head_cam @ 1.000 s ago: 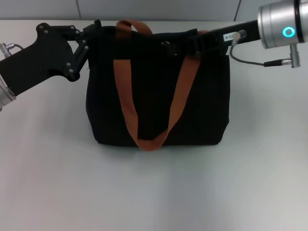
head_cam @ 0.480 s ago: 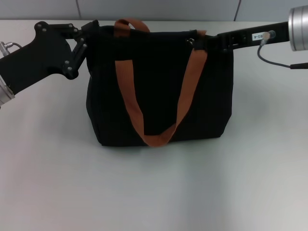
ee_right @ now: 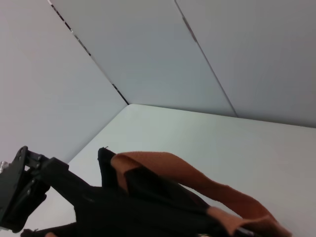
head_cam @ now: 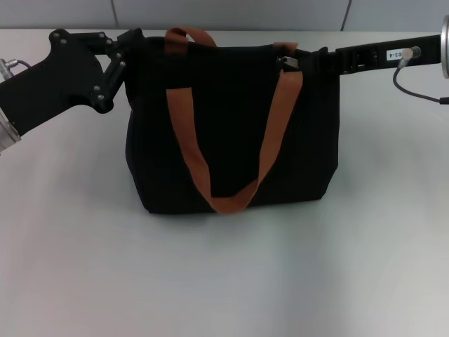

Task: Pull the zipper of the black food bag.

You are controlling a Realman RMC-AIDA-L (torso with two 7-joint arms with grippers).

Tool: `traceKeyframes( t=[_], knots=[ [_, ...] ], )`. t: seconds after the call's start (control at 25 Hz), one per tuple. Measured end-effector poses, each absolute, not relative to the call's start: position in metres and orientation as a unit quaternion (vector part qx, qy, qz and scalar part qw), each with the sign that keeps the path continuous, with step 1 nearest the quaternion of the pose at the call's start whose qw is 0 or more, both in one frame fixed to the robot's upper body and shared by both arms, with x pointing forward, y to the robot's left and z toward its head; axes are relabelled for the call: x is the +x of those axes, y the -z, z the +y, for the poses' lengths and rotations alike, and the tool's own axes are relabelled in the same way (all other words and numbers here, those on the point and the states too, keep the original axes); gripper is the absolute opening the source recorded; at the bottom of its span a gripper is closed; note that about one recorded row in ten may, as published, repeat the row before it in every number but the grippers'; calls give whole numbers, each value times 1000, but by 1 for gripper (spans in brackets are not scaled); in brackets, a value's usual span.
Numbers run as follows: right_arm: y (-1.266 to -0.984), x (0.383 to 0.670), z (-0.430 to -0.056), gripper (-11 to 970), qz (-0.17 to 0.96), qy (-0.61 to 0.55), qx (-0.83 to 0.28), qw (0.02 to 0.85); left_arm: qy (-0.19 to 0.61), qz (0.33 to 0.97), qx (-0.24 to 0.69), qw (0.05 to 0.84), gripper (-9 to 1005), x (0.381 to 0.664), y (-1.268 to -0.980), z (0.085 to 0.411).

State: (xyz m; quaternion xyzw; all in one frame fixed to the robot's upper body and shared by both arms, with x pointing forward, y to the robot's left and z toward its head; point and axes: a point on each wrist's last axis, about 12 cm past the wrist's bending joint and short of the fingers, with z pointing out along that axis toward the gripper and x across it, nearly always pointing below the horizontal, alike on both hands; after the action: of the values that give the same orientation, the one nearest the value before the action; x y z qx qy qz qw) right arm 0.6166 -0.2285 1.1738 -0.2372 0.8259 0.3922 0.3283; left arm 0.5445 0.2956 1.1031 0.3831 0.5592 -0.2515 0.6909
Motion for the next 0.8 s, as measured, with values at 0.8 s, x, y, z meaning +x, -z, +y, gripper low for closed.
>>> traceKeyframes(
  t=[0.8],
  knots=[
    [-1158, 555, -283, 327, 642, -513, -276, 499, 261, 569, 368, 688, 56, 541, -1097, 294]
  ],
)
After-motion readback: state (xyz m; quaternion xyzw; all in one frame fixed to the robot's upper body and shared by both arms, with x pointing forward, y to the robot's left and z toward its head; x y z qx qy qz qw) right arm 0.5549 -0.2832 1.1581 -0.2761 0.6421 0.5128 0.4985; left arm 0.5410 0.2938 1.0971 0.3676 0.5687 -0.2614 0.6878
